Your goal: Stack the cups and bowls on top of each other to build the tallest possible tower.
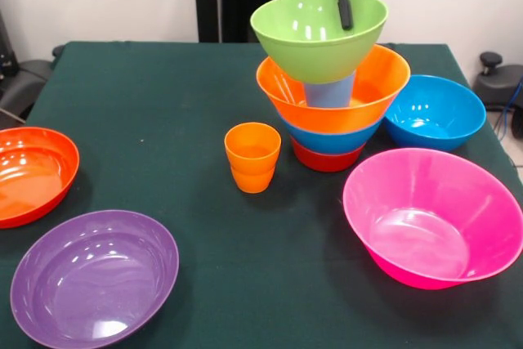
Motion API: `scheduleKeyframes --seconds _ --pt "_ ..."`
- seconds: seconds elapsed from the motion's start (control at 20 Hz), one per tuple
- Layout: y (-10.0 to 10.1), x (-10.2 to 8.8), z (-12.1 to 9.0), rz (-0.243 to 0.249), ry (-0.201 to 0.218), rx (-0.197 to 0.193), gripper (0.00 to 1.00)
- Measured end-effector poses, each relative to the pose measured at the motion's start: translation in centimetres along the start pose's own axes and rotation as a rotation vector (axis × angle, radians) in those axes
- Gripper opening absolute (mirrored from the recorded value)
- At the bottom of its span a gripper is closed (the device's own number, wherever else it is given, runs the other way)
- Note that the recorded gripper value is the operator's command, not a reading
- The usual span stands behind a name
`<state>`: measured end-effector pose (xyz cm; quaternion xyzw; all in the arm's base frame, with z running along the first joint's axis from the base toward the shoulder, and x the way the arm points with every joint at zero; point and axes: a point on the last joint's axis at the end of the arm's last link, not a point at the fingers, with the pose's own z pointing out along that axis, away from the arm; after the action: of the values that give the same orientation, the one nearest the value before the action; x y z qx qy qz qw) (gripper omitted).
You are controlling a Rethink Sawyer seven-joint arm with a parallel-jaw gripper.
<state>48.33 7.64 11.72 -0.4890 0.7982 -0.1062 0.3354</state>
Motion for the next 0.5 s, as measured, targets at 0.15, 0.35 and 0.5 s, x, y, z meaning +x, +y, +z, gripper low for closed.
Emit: scheduleKeyframes --seconds 0.15,0.35,0.5 --pt "0.21 0.16 0.00 0.000 0.013 -0.015 0.00" --pt "0.38 0.30 0.02 0.001 0.022 -0.026 0.00" --pt "0.48 0.44 0.09 0.004 0.024 -0.029 0.00"
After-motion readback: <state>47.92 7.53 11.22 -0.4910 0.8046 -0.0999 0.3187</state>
